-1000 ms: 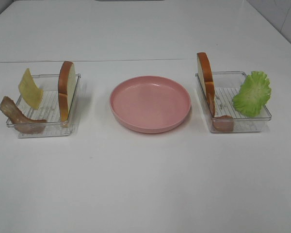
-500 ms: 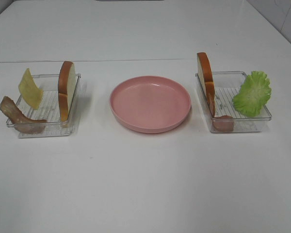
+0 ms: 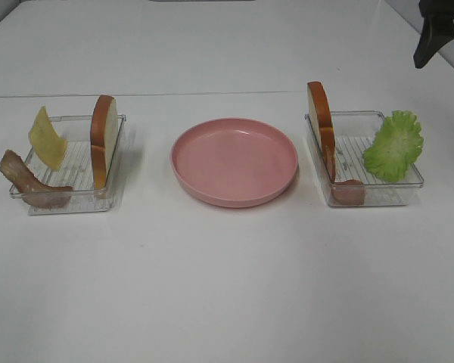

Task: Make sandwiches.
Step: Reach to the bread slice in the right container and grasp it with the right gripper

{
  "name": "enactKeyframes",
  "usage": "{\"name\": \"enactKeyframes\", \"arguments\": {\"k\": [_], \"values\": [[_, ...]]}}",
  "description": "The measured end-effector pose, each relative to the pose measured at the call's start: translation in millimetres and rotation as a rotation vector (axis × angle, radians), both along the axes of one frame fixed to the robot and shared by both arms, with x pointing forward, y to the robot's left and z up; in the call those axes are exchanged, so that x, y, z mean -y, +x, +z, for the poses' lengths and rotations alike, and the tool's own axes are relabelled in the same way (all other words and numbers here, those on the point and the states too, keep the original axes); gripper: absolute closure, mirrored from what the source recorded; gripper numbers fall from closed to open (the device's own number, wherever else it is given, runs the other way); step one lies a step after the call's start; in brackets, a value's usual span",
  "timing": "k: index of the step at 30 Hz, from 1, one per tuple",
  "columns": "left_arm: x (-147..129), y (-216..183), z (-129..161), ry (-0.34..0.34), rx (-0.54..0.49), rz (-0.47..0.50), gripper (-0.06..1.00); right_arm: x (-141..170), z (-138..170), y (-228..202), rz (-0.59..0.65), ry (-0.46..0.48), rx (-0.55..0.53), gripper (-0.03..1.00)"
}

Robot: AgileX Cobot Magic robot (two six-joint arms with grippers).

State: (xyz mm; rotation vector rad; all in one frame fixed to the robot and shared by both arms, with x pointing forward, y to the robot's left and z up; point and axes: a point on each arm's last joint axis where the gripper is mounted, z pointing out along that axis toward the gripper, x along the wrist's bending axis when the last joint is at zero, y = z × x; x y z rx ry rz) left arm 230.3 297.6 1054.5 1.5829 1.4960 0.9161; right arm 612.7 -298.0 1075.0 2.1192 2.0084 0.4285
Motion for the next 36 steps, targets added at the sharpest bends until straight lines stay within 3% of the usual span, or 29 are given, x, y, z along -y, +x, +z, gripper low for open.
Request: {"name": "enactKeyframes", "arguments": {"k": [10,12,15,19,26,36], "values": [[0,0,0,0.000,0.000,0.000,-0.05,-9,-4,23,-0.011,0.110,0.010,0.10],[0,0,0,0.000,0.000,0.000,-0.05,-15,-3,29,-0.023,0.195,0.023,0.10],[0,0,0,0.000,0.000,0.000,-0.05,-20,-9,34,-0.030,0.246,0.012,0.10],[0,0,0,0.000,0.000,0.000,-0.05,-32,-17,38,-0.011,0.251,0.006,0.10],[0,0,0,0.000,0.000,0.000,-0.05,-82,-29,59,0.070,0.262,0.041,0.10],[0,0,0,0.000,0.000,0.000,-0.05,-97,-58,82,0.086,0.242,0.000,0.10]]}}
